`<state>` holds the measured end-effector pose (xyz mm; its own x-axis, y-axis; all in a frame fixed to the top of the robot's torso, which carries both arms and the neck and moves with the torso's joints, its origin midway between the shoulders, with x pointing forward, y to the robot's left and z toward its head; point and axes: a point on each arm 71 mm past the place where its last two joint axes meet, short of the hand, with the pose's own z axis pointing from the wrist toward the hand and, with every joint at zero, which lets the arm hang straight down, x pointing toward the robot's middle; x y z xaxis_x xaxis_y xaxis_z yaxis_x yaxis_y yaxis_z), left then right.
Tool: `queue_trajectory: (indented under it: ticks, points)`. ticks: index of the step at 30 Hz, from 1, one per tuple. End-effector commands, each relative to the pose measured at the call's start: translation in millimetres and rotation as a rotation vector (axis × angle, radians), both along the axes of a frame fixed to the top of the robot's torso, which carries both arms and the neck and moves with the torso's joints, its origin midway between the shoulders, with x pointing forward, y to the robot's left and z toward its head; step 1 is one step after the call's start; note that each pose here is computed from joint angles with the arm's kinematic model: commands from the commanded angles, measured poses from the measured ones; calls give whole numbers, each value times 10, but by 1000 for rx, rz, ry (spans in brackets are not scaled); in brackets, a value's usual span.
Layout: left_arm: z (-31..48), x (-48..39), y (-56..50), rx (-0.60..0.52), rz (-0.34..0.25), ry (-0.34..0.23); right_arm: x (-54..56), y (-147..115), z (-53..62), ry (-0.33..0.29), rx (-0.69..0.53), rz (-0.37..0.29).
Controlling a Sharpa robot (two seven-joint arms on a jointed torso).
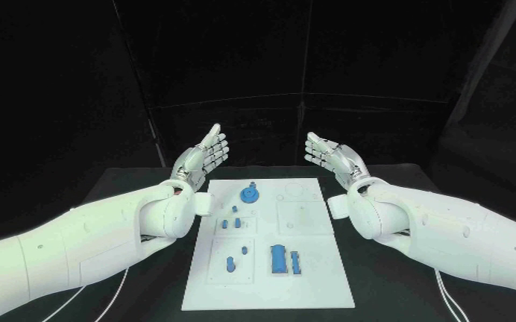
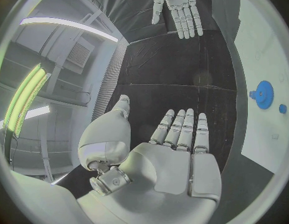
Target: Assemble the parts on the task board
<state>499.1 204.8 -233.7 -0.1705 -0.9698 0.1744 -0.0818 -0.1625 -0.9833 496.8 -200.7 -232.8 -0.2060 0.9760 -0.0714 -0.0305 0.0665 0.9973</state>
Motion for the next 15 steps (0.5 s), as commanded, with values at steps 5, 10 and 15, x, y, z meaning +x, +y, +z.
queue_trajectory:
  ticks: [5,10,15]
  points:
    - [68,-271,-82,145,141,-59,-273,53,71,16,68,-177]
    - [91,-360,-118,158,158,-66,-347,81,86,25,79,-190]
    - [95,-374,-124,160,161,-67,-350,82,86,26,79,-191]
